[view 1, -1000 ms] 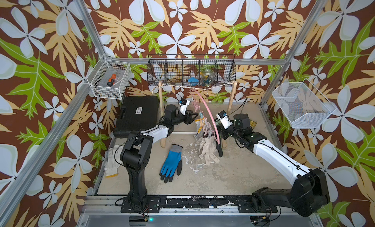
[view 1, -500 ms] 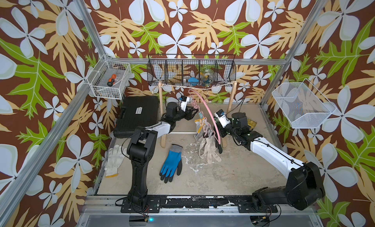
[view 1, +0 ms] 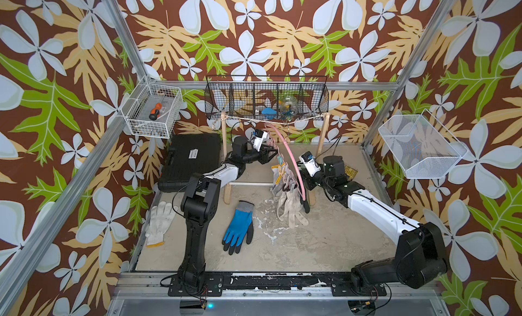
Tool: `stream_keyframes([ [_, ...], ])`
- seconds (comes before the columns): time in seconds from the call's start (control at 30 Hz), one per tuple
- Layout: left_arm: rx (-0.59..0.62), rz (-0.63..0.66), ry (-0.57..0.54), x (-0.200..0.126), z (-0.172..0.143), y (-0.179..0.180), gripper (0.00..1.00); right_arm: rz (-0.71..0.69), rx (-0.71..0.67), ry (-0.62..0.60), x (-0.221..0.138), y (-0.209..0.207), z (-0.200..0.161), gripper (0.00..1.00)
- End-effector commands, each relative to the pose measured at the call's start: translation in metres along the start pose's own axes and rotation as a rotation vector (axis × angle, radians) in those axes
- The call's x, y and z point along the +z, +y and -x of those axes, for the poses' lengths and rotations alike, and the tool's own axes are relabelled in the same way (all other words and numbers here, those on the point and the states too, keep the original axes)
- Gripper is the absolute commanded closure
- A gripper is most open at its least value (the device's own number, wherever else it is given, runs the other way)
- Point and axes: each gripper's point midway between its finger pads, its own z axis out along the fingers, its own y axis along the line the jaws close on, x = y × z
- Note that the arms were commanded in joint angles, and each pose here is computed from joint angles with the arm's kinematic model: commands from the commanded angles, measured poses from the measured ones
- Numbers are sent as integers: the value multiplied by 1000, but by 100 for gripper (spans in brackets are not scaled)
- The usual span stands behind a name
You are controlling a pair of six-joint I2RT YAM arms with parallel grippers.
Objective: Clip the gloves onto a hanger to dry
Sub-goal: Open the clamp at the hanger.
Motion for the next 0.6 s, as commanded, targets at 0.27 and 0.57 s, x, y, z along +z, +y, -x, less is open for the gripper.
stream_keyframes([
  [0.27,2,-51,10,0,3,-8,59,5,-4,-24,2,-1,7,100],
  [0.57,-8,-42,27,0,2,-7,57,5,-3,-26,2,-1,8,100],
])
